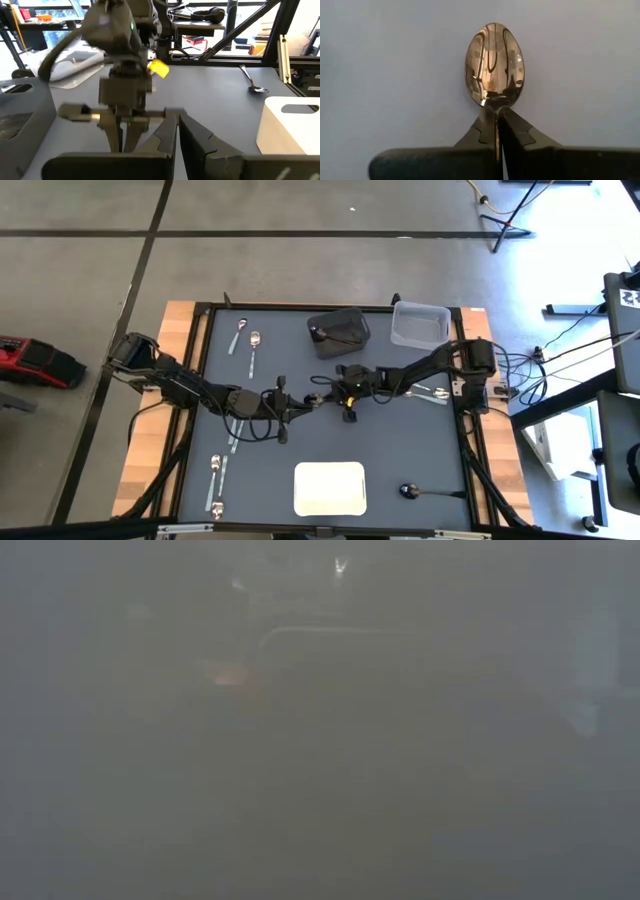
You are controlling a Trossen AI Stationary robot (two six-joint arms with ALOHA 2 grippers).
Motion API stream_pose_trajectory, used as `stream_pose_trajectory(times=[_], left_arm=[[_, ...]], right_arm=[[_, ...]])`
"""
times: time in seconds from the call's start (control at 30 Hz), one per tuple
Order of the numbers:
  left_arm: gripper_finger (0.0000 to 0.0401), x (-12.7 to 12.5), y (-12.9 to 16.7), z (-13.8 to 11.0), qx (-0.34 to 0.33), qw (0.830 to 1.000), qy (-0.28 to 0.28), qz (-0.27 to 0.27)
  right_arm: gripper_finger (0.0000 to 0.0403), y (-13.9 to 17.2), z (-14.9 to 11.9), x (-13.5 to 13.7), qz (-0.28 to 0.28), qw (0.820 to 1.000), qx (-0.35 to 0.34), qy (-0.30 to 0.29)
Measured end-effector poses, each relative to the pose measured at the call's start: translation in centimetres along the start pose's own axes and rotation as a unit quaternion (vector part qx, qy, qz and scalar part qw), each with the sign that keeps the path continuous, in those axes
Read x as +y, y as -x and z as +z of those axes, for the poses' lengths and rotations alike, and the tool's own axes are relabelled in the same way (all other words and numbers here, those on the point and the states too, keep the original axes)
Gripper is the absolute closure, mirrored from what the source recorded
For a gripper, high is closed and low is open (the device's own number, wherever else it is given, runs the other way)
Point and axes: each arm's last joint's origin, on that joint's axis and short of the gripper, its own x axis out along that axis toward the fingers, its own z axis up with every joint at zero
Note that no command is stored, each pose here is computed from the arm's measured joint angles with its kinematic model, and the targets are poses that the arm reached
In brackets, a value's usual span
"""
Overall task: Sort silverware by color (type)
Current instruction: Put the black spoon into the black bin
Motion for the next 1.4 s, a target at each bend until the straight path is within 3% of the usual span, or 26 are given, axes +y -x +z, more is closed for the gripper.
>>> stream_pose_trajectory(times=[0.4, 0.73, 1.1, 1.4], left_arm=[[0.0386, -0.4, 0.2, 0.0, 0.0, 1.0, -0.001, -0.005], [0.0386, -0.1, 0.1, 0.0, -0.001, 1.0, 0.0, 0.001], [0.0386, 0.4, -0.1, 0.1, -0.006, 1.0, 0.003, 0.011], [0.0386, 0.6, -0.2, 0.2, -0.007, 1.0, 0.005, 0.015]], right_arm=[[0.0401, 7.4, 2.8, -1.4, -0.056, 0.996, -0.05, 0.043], [0.0399, 12.4, 3.9, -6.1, -0.158, 0.98, -0.079, 0.09], [0.0398, 12.4, 1.5, -11.7, -0.22, 0.96, -0.1, 0.139], [0.0398, 10.4, -0.9, -15.5, -0.221, 0.964, -0.094, 0.114]])
